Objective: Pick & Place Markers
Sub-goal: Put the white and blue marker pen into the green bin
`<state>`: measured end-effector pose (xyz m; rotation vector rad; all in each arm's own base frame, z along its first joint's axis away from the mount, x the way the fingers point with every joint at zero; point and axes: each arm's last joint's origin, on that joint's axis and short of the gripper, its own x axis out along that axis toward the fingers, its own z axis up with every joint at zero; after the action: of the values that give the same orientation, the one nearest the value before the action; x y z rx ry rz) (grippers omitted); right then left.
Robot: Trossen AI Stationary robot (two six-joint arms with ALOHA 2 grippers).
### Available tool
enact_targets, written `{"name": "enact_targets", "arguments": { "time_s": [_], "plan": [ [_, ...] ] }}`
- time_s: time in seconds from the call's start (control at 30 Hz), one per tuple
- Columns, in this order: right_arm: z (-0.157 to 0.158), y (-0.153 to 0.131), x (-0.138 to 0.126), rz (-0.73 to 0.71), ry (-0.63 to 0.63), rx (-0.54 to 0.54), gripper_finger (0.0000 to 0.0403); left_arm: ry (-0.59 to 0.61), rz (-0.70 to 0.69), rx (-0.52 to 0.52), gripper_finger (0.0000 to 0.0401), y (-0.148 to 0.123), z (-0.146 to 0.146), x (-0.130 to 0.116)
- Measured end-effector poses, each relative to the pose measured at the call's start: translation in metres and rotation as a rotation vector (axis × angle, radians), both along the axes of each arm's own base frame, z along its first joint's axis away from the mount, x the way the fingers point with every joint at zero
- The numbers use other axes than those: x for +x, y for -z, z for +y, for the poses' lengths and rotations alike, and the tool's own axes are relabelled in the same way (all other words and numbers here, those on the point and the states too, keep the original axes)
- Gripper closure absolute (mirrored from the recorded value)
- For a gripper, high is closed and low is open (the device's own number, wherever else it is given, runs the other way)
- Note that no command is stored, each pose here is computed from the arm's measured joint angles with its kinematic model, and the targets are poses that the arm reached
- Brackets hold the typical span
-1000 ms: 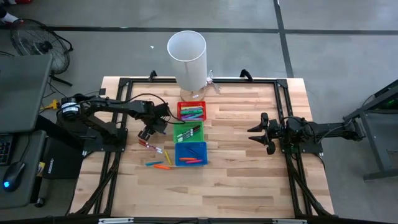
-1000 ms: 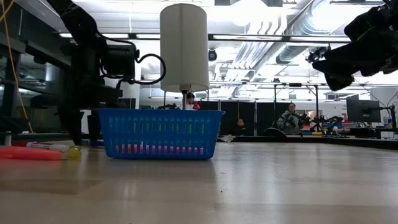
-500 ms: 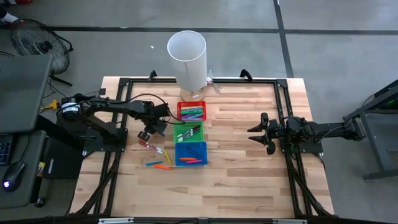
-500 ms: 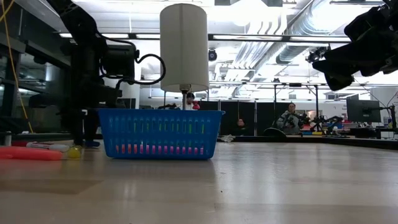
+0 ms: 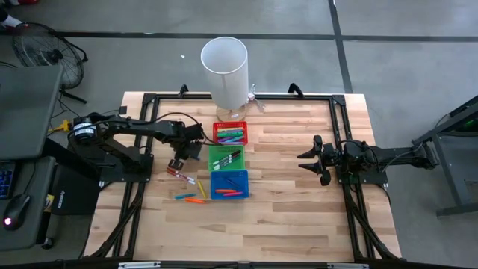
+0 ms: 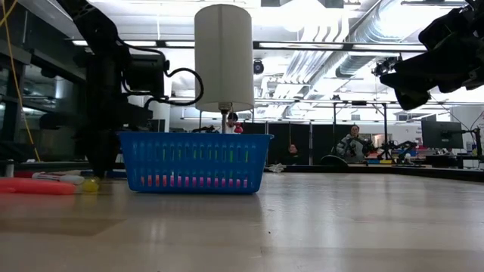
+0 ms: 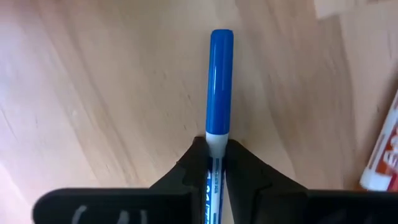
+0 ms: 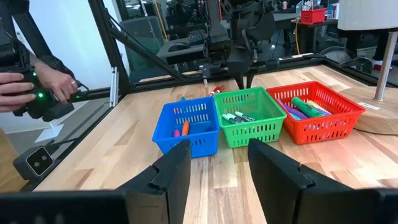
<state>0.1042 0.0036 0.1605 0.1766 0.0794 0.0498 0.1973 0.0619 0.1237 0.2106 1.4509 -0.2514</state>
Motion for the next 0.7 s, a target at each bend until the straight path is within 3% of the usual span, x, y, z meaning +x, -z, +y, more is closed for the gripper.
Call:
{"name": "enact_targets", "arguments": {
  "time_s": [0.27,0.7],
  "plan": [
    [0.000,0.000,0.000,0.000,0.000,0.001,0.0253,-0.182,0.012,-0.022,0.0371,-0.005,0.002,0.005],
    [0.000,0.000,0.000,0.000,0.000,0.000,0.0253,-0.464,-0.091,-0.117,0.0372,-0.047,0.002,0.014]
  ]
}}
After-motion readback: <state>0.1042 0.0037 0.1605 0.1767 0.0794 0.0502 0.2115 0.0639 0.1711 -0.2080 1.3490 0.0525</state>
